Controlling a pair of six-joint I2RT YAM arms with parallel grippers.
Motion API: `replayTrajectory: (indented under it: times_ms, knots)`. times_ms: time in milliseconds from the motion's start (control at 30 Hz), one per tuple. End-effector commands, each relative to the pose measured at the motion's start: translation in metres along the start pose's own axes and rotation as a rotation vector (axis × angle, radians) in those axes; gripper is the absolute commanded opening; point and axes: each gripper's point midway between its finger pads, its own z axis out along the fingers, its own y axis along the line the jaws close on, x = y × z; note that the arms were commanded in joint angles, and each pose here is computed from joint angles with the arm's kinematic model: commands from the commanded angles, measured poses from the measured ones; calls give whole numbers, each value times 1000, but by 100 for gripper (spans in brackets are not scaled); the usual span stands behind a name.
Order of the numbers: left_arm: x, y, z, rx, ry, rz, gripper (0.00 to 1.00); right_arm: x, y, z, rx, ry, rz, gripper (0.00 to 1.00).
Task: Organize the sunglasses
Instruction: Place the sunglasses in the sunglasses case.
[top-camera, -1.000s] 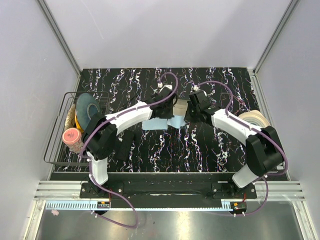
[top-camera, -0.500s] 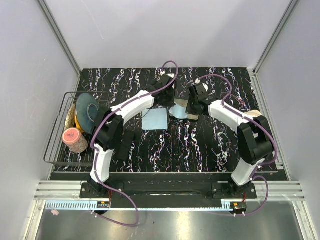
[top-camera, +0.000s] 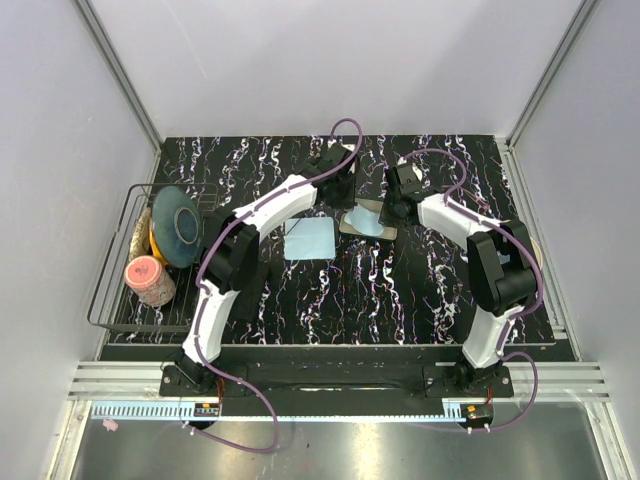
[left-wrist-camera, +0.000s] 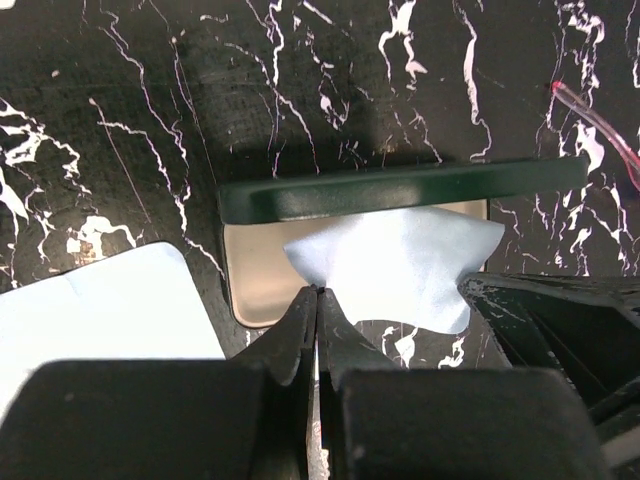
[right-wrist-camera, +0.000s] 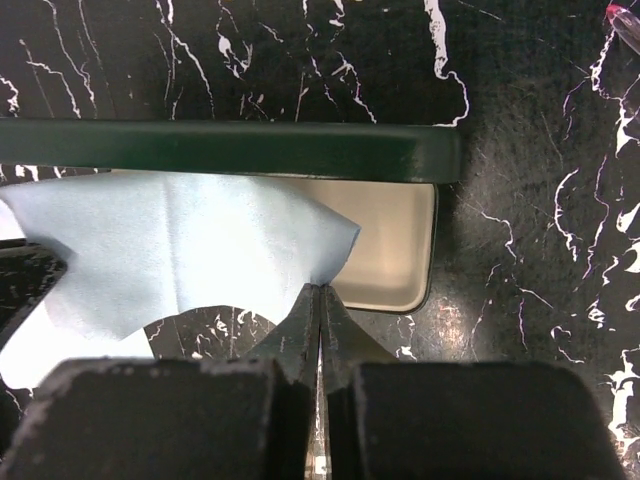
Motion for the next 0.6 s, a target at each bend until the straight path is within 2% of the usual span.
replayTrajectory:
  times_ms: [0, 567]
  knots:
    - [-22, -5, -7, 14, -41, -14, 0, -23, 7, -1, -20, -55, 0, 0]
    - [-21, 2, -5, -84, 2, -6, 0, -25, 6, 11, -12, -47, -14, 0]
